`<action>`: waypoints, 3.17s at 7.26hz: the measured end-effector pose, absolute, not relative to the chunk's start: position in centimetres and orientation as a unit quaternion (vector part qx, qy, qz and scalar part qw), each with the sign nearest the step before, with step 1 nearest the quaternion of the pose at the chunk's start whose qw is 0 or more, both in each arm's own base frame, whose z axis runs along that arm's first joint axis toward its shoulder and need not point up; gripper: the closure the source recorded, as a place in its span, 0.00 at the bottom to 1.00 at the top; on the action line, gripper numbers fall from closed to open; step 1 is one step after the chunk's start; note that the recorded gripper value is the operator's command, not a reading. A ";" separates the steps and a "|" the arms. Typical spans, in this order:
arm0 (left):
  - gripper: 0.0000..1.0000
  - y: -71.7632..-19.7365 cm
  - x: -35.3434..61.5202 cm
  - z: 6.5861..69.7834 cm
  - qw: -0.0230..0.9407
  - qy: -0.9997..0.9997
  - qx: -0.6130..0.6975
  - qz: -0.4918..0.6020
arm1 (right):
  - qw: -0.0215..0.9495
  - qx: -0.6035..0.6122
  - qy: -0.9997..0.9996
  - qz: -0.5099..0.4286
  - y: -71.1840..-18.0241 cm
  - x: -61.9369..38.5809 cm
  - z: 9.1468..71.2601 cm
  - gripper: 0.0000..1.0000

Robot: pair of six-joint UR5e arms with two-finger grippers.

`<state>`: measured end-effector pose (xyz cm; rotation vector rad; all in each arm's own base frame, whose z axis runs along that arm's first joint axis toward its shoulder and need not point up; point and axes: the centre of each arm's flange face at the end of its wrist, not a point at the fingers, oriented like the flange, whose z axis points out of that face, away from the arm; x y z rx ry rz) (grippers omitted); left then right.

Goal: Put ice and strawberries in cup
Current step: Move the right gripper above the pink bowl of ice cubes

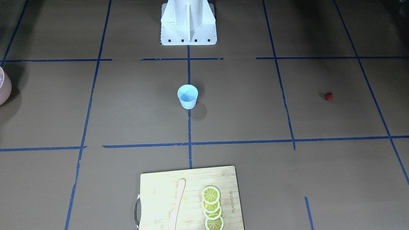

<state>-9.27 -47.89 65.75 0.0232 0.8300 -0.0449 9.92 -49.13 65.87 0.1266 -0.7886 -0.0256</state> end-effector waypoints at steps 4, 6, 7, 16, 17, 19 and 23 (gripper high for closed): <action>0.00 -47.9 -9.2 65.7 0.915 0.403 0.012 -0.021 | 0.921 0.062 -0.383 -0.014 -49.3 9.9 65.7 0.00; 0.00 -47.9 -9.2 65.6 0.915 0.403 0.012 -0.021 | 0.921 0.062 -0.385 -0.019 -49.7 9.3 65.3 0.00; 0.00 -47.9 -9.2 65.6 0.915 0.403 0.013 -0.021 | 0.920 0.061 -0.387 -0.025 -50.1 8.6 65.0 0.00; 0.00 -48.0 -9.2 65.4 0.915 0.403 0.015 -0.020 | 0.914 0.106 -0.377 -0.103 -43.1 3.8 63.1 0.01; 0.00 -48.0 -9.2 65.3 0.915 0.403 0.016 -0.019 | 0.914 0.109 -0.373 -0.115 -42.2 3.0 63.8 0.07; 0.00 -48.0 -9.2 65.2 0.915 0.404 0.017 -0.019 | 0.917 0.103 -0.359 -0.136 -41.7 1.1 64.4 0.13; 0.00 -48.0 -9.2 65.1 0.915 0.404 0.018 -0.018 | 0.917 0.079 -0.353 -0.169 -41.3 -1.9 66.0 0.24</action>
